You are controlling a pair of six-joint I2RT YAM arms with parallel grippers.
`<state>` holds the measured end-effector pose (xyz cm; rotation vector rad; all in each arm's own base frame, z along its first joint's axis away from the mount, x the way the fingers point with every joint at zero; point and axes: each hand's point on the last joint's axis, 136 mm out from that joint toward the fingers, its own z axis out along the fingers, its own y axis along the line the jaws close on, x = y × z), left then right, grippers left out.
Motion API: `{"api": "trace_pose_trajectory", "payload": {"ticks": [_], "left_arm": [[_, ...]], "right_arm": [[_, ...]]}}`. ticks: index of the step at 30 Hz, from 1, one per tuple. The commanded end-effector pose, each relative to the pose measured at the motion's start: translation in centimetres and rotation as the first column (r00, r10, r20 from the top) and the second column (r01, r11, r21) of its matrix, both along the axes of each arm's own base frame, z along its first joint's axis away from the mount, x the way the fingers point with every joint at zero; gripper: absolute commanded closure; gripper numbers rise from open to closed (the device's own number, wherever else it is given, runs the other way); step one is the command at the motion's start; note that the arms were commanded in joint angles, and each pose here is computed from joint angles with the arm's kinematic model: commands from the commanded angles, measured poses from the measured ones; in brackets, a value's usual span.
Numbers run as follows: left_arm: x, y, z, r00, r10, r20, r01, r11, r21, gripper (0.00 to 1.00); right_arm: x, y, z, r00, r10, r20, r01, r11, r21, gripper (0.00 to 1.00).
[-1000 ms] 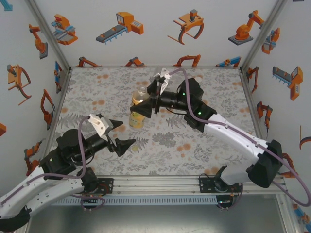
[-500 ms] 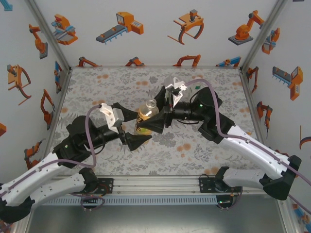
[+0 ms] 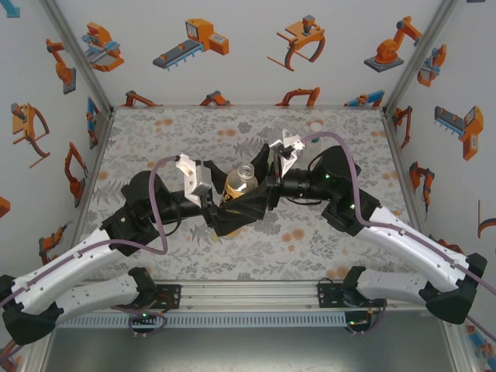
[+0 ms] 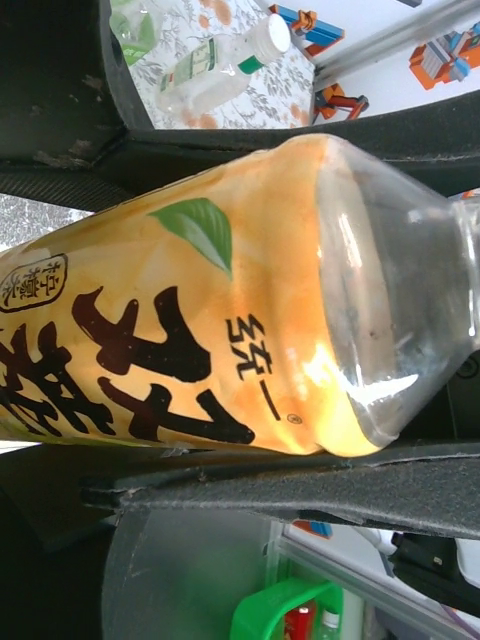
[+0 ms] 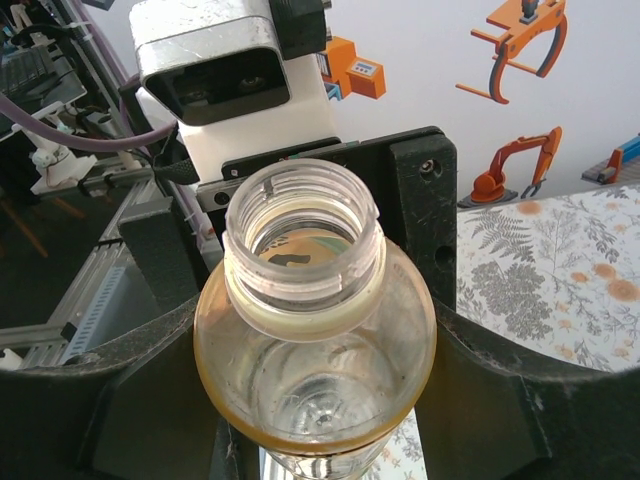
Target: Screw on the bottle caps
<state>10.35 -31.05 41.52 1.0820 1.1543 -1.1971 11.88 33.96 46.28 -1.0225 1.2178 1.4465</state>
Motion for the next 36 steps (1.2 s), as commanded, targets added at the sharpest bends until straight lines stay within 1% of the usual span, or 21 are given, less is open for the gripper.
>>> {"api": "trace_pose_trajectory", "payload": {"ticks": [1, 2, 4, 5, 9, 13, 21, 26, 30, 35, 36], "left_arm": [[-0.7, 0.2, 1.5, 0.999, -0.039, 0.018, 0.039, 0.999, -0.035, 0.32], [-0.7, 0.2, 1.3, 0.999, -0.039, 0.015, 0.039, 0.999, -0.031, 0.31], [-0.7, 0.1, 1.1, 0.999, -0.04, 0.009, 0.04, 0.999, -0.024, 0.25], [-0.7, 0.1, 0.8, 0.999, -0.041, 0.003, 0.041, 0.999, -0.018, 0.24], [-0.7, 0.2, 0.2, 0.999, -0.04, -0.009, 0.04, 0.999, -0.008, 0.24], [-0.8, 0.3, -0.1, 0.999, -0.039, -0.012, 0.039, 0.999, -0.002, 0.27], [-0.7, 0.4, -0.8, 0.999, -0.032, -0.027, 0.033, 0.999, 0.016, 0.22], [-0.7, 0.5, -1.2, 0.999, -0.03, -0.034, 0.031, 0.999, 0.03, 0.22], [-0.7, 0.5, -1.5, 0.999, -0.031, -0.037, 0.032, 0.999, 0.038, 0.29], [-0.9, 0.6, -1.6, 0.999, -0.037, -0.034, 0.039, 0.998, 0.04, 0.44], [-0.9, 0.7, -1.5, 0.999, -0.037, -0.032, 0.038, 0.999, 0.039, 0.47]], "right_arm": [[-0.6, -0.7, 1.2, 1.0, -0.005, 0.005, 0.005, 1.0, 0.031, 0.89], [-0.6, -0.7, 1.2, 1.0, -0.006, 0.004, 0.006, 1.0, 0.031, 0.9], [-0.6, -0.9, 1.5, 1.0, -0.013, 0.011, 0.013, 0.999, 0.04, 0.91], [-0.6, -0.9, 1.7, 1.0, -0.015, 0.017, 0.015, 0.999, 0.047, 0.91], [-0.8, -1.2, 2.6, 0.999, -0.018, 0.034, 0.015, 0.997, 0.074, 0.91], [-1.0, -1.3, 3.2, 0.999, -0.01, 0.042, 0.006, 0.996, 0.085, 0.92], [-1.3, -1.4, 3.9, 0.998, -0.01, 0.06, 0.004, 0.995, 0.098, 0.93], [-1.6, -1.2, 4.1, 0.997, -0.007, 0.074, -0.001, 0.995, 0.096, 0.94], [-1.7, -1.1, 4.1, 0.997, -0.006, 0.078, -0.001, 0.996, 0.093, 0.94], [-1.6, -0.8, 3.6, 0.997, -0.006, 0.075, 0.001, 0.997, 0.076, 0.94], [-1.5, -0.8, 3.5, 0.997, -0.01, 0.072, 0.005, 0.997, 0.074, 0.91]]}}
